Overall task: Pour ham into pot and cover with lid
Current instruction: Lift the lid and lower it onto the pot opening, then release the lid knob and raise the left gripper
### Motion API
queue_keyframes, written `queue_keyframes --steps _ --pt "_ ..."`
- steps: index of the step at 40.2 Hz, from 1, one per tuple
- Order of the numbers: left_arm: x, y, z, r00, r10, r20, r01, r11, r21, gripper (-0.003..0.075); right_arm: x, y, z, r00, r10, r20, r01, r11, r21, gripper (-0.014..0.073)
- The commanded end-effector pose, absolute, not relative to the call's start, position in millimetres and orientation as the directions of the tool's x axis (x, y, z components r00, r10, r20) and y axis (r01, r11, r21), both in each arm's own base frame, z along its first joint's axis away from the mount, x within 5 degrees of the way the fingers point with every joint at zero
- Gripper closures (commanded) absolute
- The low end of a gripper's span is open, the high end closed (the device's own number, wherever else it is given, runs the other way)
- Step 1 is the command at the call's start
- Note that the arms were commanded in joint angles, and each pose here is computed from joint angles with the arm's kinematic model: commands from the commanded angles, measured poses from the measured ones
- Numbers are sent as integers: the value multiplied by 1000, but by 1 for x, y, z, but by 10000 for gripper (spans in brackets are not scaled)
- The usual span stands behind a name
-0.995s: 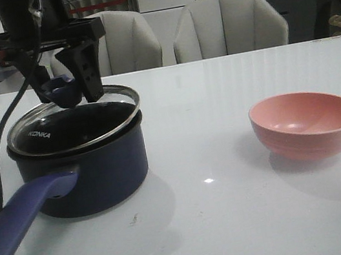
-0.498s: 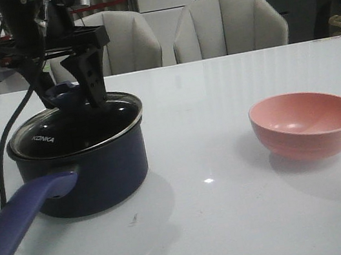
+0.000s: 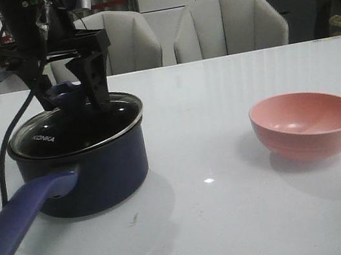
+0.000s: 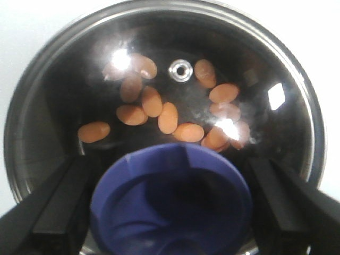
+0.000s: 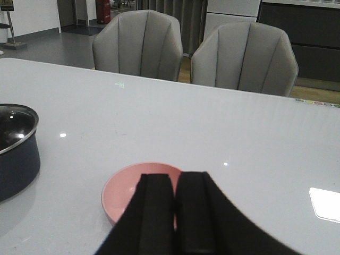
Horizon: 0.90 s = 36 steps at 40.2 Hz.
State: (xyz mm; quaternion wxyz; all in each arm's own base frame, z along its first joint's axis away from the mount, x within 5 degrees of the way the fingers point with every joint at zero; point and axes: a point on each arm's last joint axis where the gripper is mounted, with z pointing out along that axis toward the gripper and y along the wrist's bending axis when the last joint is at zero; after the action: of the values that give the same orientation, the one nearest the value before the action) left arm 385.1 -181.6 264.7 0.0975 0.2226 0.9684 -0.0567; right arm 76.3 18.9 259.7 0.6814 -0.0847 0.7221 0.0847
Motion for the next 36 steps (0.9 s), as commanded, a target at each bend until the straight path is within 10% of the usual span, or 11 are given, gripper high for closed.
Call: queue_keyframes --steps 1,36 --pt "374 -179 298 -867 420 -268 451 890 -64 166 77 18 276 39 18 -999 -228 974 9 431" --pt "358 -168 320 -852 424 -305 452 892 -24 167 77 18 276 39 18 -999 -228 974 9 431"
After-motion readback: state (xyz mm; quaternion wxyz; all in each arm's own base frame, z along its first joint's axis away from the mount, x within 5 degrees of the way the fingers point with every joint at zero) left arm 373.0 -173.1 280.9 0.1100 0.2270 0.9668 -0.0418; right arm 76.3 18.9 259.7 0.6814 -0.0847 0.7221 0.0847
